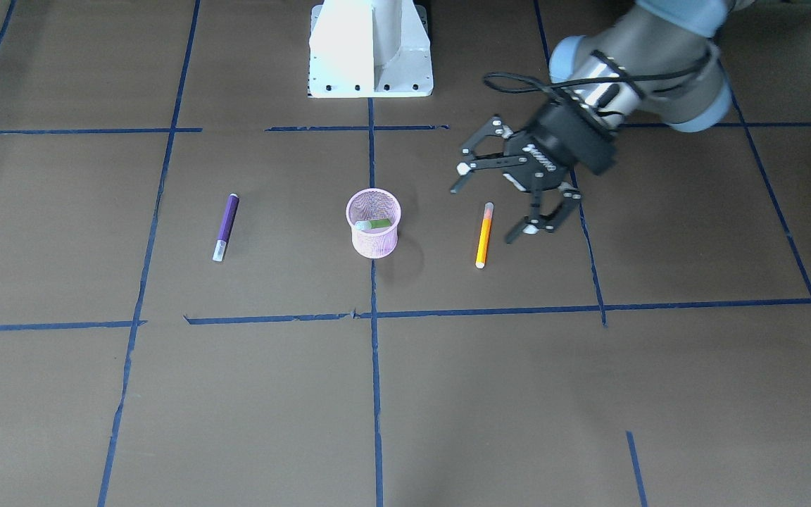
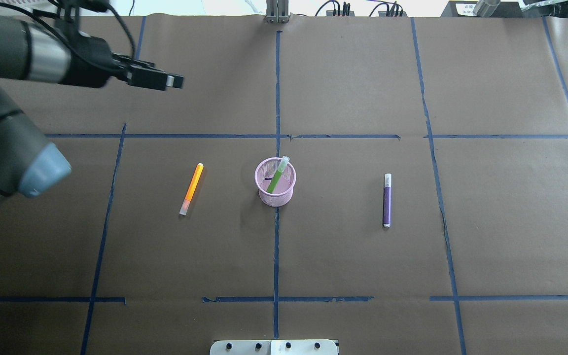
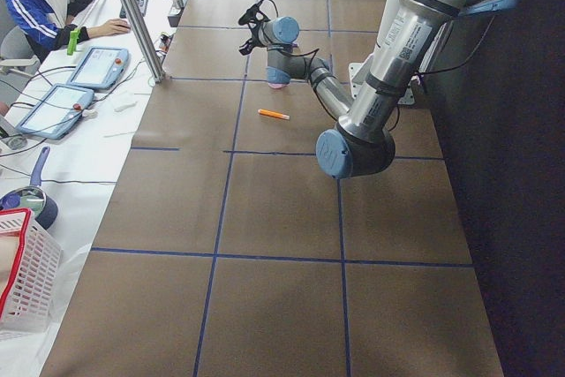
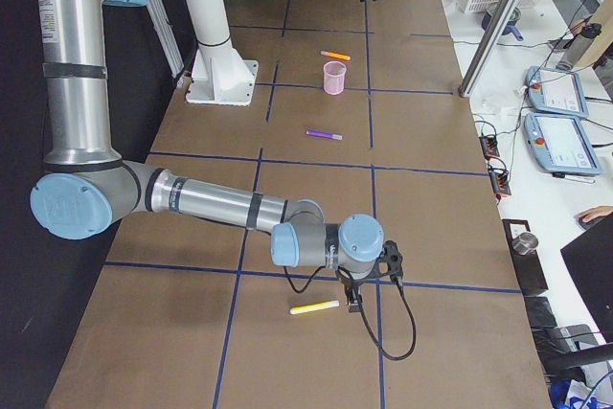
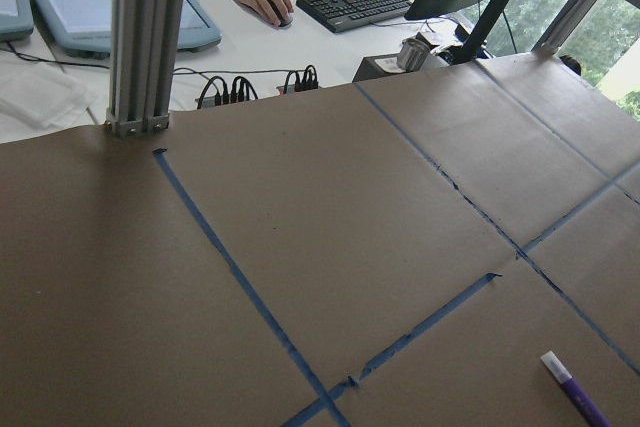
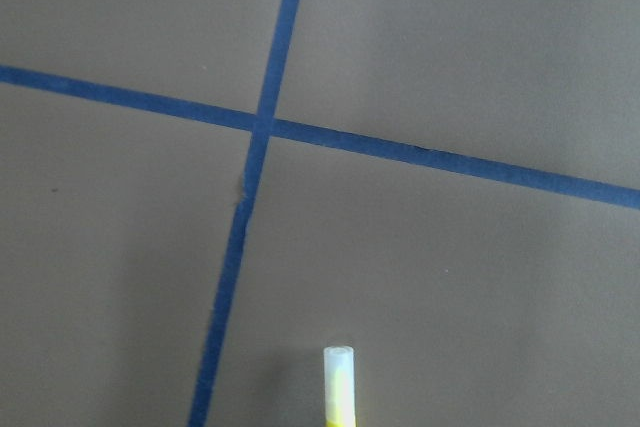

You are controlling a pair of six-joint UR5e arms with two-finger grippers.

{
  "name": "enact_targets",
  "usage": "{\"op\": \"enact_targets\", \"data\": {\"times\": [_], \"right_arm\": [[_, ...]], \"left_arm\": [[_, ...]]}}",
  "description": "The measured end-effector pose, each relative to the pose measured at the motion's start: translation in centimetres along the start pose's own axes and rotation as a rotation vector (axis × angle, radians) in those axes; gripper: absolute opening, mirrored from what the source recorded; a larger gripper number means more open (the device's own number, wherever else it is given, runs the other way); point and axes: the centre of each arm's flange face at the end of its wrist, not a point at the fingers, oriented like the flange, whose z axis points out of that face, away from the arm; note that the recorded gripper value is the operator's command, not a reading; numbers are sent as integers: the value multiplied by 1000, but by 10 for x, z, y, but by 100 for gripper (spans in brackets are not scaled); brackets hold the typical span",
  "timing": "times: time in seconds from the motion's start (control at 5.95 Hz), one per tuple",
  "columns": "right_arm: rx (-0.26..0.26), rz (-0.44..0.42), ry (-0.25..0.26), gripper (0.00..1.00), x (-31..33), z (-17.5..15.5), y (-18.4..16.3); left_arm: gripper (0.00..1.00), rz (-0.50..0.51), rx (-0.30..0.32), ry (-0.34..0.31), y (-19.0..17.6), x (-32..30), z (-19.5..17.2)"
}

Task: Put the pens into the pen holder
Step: 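Withdraw the left gripper away from the cup, farther from the robot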

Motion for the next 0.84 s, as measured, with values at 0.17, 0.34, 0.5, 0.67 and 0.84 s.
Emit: {"op": "enact_targets", "data": {"times": [0.17,0.34,0.5,0.67,0.84], "right_arm": [[8,-39,-2,100,9,27,14],[12,-68,1,100,5,45,22],[8,-100,7,100,-3,60,28],[-2,-123,12,100,-10,72,31],[-11,-130,17,100,-16,78,28]], "left_arm": [[100,-18,-30,3,-9,-22,-30],[100,-27,-40,2,-11,-32,-43],[100,-32,-45,1,-10,-36,-48],[100,-33,-46,1,-9,-37,-48],[100,-33,-46,0,-9,-37,-48]]}}
